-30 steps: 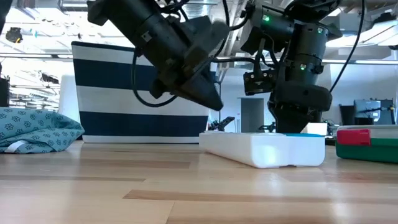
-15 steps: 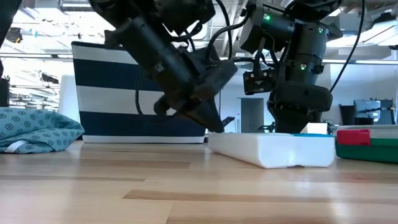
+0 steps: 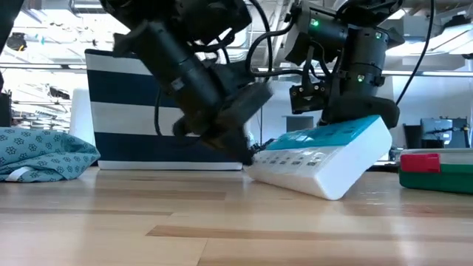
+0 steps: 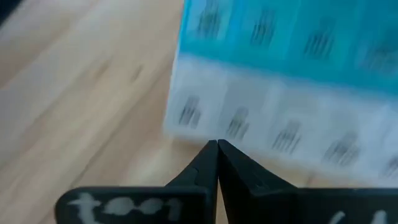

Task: Pick & place medical supplies in basket/bin
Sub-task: Put the blue and white medicine organizer into the blue bin

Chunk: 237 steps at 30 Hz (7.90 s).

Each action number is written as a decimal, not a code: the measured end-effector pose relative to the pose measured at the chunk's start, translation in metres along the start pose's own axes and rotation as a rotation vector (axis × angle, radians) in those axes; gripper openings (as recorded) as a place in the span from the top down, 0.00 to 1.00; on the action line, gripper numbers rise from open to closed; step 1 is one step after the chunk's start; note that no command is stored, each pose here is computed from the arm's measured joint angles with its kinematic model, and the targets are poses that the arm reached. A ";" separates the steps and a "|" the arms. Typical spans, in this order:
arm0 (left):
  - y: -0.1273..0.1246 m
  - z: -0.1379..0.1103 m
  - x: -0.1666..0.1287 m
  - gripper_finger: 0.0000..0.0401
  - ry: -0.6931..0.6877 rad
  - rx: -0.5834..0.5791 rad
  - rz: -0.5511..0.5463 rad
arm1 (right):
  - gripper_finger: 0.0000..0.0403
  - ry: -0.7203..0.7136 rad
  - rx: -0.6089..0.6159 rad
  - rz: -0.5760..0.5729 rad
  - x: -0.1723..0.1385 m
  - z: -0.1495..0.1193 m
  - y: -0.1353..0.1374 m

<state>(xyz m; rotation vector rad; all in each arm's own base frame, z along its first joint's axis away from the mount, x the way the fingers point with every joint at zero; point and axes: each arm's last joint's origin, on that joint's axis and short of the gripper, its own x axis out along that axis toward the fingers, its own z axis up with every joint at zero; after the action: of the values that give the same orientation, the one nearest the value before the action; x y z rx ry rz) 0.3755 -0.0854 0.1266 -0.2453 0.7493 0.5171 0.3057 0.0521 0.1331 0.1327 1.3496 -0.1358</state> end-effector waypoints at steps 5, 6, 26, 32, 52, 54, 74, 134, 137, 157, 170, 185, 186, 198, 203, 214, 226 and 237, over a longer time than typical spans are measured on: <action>-0.007 0.013 -0.021 1.00 -0.056 0.016 -0.009 | 0.87 0.046 0.053 0.063 -0.001 -0.002 0.000; -0.008 0.014 -0.023 1.00 -0.065 0.015 -0.013 | 0.85 0.053 0.054 0.075 -0.001 -0.002 0.000; -0.031 -0.004 -0.043 1.00 -0.240 0.081 0.050 | 0.58 0.107 0.224 0.307 -0.046 -0.002 -0.032; -0.029 -0.017 -0.030 1.00 -0.235 0.067 0.066 | 0.58 -0.159 0.214 0.391 -0.060 -0.005 -0.037; -0.045 -0.019 0.002 1.00 -0.308 0.130 -0.066 | 0.58 -0.246 0.370 0.333 -0.009 -0.034 -0.036; -0.042 -0.018 0.004 1.00 -0.287 0.123 -0.068 | 0.58 -0.253 0.381 0.347 -0.005 -0.031 -0.034; -0.039 -0.032 -0.008 1.00 -0.243 0.159 0.072 | 0.60 -0.350 0.509 0.418 0.000 -0.019 -0.030; -0.067 -0.074 -0.023 1.00 -0.247 0.020 -0.010 | 0.60 -0.537 0.633 0.479 0.015 0.008 0.037; -0.070 -0.072 -0.023 1.00 -0.258 0.040 -0.041 | 0.60 -0.466 0.626 0.435 0.011 0.015 0.036; -0.078 -0.076 -0.083 1.00 -0.344 0.067 -0.002 | 0.60 -0.394 0.497 0.353 0.007 0.021 0.028; -0.073 -0.098 -0.047 1.00 -0.282 0.004 0.054 | 0.60 -0.390 0.468 0.408 0.007 0.025 0.022; -0.071 -0.105 -0.050 1.00 -0.238 -0.013 0.050 | 0.60 -0.238 0.453 0.579 0.008 0.028 0.005; -0.071 -0.106 -0.050 1.00 -0.237 -0.012 0.051 | 0.60 -0.240 0.453 0.578 0.008 0.028 0.004; -0.069 -0.109 -0.050 1.00 -0.211 0.018 0.064 | 0.53 -0.292 0.341 0.704 0.001 0.034 0.012; -0.068 -0.110 -0.049 1.00 -0.203 0.021 0.065 | 0.48 -0.308 0.341 0.680 0.001 0.034 0.014; -0.065 -0.109 -0.044 1.00 -0.205 0.055 0.090 | 0.49 -0.322 0.312 0.588 0.006 0.031 0.012; -0.061 -0.096 -0.036 1.00 -0.252 0.104 0.134 | 0.54 -0.315 0.303 0.583 0.005 0.030 0.011; -0.061 -0.095 -0.038 1.00 -0.318 0.097 0.170 | 0.56 -0.330 0.264 0.578 0.005 0.030 0.011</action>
<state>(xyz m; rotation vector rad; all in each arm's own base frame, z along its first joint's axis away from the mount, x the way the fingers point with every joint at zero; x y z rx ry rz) 0.3294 -0.1877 0.0875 -0.0069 0.4850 0.6616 0.3377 0.0572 0.1352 0.6858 0.9168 0.1491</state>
